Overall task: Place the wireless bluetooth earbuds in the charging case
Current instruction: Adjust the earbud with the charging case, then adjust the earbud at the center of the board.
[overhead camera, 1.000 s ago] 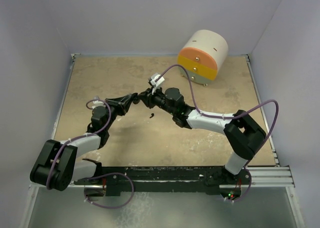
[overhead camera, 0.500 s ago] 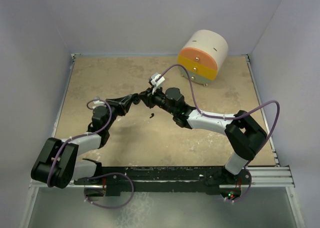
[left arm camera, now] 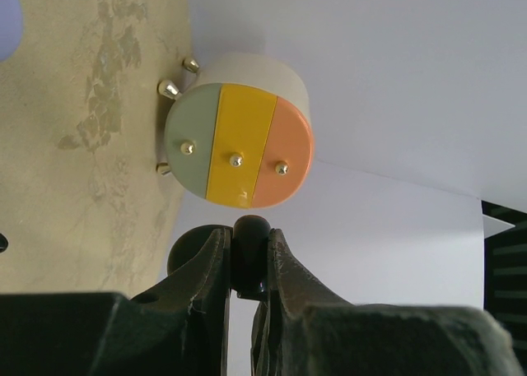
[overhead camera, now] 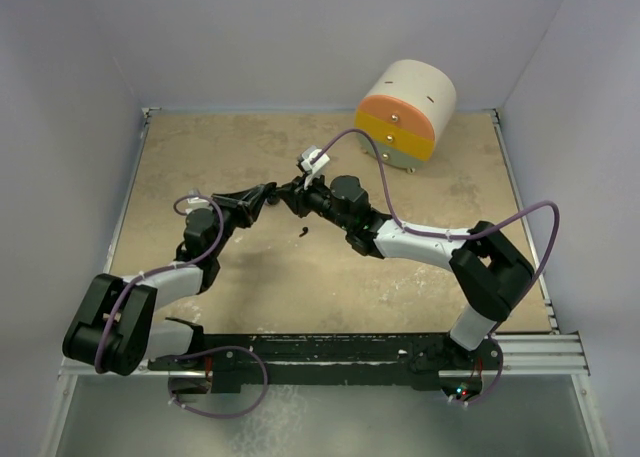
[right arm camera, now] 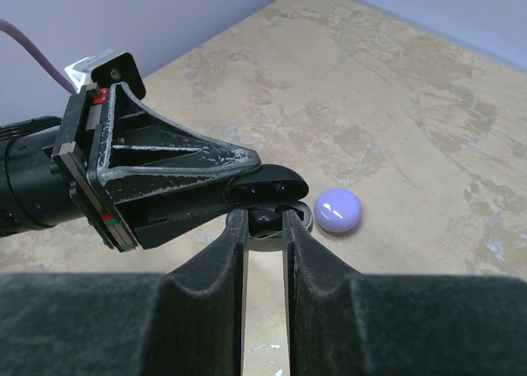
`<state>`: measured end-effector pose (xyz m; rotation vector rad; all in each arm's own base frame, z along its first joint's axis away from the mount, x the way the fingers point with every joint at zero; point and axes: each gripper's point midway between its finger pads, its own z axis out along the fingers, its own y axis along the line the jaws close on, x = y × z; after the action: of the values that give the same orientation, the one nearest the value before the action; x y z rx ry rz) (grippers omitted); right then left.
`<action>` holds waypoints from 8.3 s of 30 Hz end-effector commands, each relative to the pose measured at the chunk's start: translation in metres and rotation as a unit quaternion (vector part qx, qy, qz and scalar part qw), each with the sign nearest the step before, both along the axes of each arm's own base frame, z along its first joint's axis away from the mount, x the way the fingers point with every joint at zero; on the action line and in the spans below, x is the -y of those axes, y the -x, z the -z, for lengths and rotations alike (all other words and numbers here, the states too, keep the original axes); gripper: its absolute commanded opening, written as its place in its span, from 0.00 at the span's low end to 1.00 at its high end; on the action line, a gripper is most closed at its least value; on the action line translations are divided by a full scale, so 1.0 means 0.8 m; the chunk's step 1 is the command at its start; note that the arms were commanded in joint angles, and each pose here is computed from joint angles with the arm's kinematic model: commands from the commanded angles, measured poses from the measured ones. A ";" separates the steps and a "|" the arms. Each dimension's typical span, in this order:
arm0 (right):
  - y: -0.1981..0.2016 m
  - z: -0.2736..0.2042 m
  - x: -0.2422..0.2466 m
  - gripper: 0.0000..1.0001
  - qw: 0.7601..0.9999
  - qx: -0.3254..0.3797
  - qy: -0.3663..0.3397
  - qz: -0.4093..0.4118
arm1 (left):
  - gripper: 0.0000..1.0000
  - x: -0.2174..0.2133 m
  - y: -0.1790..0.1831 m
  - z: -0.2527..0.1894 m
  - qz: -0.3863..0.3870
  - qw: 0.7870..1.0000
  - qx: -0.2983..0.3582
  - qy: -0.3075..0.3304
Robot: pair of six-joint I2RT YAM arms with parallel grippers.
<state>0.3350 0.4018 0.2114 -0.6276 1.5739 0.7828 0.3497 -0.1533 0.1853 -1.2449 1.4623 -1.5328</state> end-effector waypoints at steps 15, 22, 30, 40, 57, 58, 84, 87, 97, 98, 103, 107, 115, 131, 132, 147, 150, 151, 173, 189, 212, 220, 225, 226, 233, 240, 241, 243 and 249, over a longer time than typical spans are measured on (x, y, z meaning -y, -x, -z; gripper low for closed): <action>-0.006 -0.047 -0.005 0.20 0.999 0.037 -0.027 0.000 | 0.00 0.015 -0.002 -0.048 0.020 0.998 0.057 0.017; -0.006 -0.045 -0.003 0.20 0.999 0.036 -0.026 0.003 | 0.00 0.014 0.002 -0.049 0.019 0.998 0.059 0.019; -0.006 -0.040 -0.001 0.20 0.999 0.035 -0.023 0.007 | 0.00 0.012 0.005 -0.054 0.017 0.998 0.063 0.020; -0.006 -0.039 0.001 0.19 0.999 0.035 -0.020 0.009 | 0.00 0.010 0.007 -0.052 0.013 0.998 0.060 0.018; -0.001 -0.061 0.006 0.69 0.998 0.048 -0.047 0.010 | 0.00 0.010 0.006 -0.046 0.013 0.998 0.056 0.017; 0.003 -0.069 0.008 0.69 0.997 0.053 -0.058 0.008 | 0.00 0.010 0.006 -0.046 0.013 0.998 0.056 0.018; -0.036 -0.026 0.056 0.73 0.986 -0.022 -0.031 0.160 | 0.00 0.011 0.005 -0.038 0.013 0.998 0.051 0.017; -0.039 -0.021 0.053 0.73 0.986 -0.023 -0.024 0.160 | 0.00 0.011 0.004 -0.038 0.014 0.998 0.051 0.017; -0.034 -0.021 0.040 0.71 0.991 -0.017 -0.017 0.129 | 0.00 0.011 0.003 -0.037 0.014 0.998 0.051 0.016; -0.032 -0.021 0.039 0.71 0.992 -0.017 -0.018 0.125 | 0.00 0.012 0.003 -0.038 0.014 0.998 0.051 0.016; -0.024 -0.020 0.032 0.69 0.994 -0.016 -0.020 0.108 | 0.00 0.012 0.002 -0.035 0.014 0.999 0.049 0.015; -0.019 -0.018 0.027 0.69 0.995 -0.015 -0.017 0.097 | 0.00 0.012 0.002 -0.036 0.014 0.998 0.051 0.016; -0.007 -0.012 0.016 0.69 0.997 -0.016 -0.014 0.079 | 0.00 0.012 0.001 -0.035 0.014 0.999 0.050 0.016; 0.003 0.027 0.076 0.70 0.981 -0.086 -0.004 0.171 | 0.00 -0.009 0.012 -0.010 -0.020 0.999 0.036 0.016; 0.003 0.044 0.083 0.70 0.977 -0.100 0.016 0.186 | 0.00 -0.011 0.013 -0.008 -0.024 0.999 0.035 0.014; 0.025 0.148 0.054 0.59 0.969 -0.193 0.073 0.132 | 0.00 -0.023 0.039 0.004 -0.031 0.999 0.033 0.009; 0.017 0.153 0.043 0.55 0.969 -0.195 0.069 0.132 | 0.00 -0.023 0.043 0.006 -0.029 0.999 0.032 0.008; 0.014 0.156 0.042 0.54 0.969 -0.196 0.070 0.135 | 0.00 -0.023 0.044 0.006 -0.028 0.999 0.032 0.008; -0.016 0.188 0.050 0.44 0.959 -0.213 0.070 0.174 | 0.00 -0.027 0.051 0.015 -0.026 0.999 0.028 0.005; -0.012 0.212 0.045 0.41 0.956 -0.228 0.084 0.164 | 0.00 -0.030 0.052 0.018 -0.026 0.999 0.027 0.007; -0.005 0.251 0.072 0.34 0.941 -0.234 0.141 0.200 | 0.00 -0.034 0.053 0.019 -0.028 0.999 0.026 0.010; 0.002 0.266 0.069 0.29 0.938 -0.237 0.156 0.199 | 0.00 -0.035 0.054 0.023 -0.029 0.999 0.024 0.008; 0.007 0.267 0.071 0.28 0.936 -0.239 0.163 0.200 | 0.00 -0.036 0.055 0.023 -0.029 0.999 0.023 0.008; 0.009 0.268 0.071 0.28 0.936 -0.239 0.164 0.200 | 0.00 -0.036 0.055 0.023 -0.029 0.999 0.024 0.008; 0.020 0.282 0.073 0.30 0.929 -0.240 0.190 0.209 | 0.00 -0.037 0.055 0.023 -0.029 0.999 0.024 0.009; 0.027 0.290 0.080 0.30 0.924 -0.243 0.199 0.218 | 0.00 -0.038 0.055 0.022 -0.030 0.999 0.024 0.009; 0.027 0.292 0.082 0.30 0.922 -0.243 0.203 0.222 | 0.00 -0.038 0.055 0.021 -0.030 0.999 0.025 0.009; 0.027 0.297 0.086 0.30 0.919 -0.242 0.210 0.230 | 0.00 -0.038 0.055 0.022 -0.030 0.999 0.024 0.009; 0.029 0.304 0.095 0.29 0.913 -0.241 0.222 0.243 | 0.00 -0.037 0.055 0.021 -0.029 0.999 0.024 0.008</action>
<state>0.3350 0.3607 0.0212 -0.2820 2.1181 0.3778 0.3059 -0.1248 0.1513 -1.2852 1.4241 -1.4837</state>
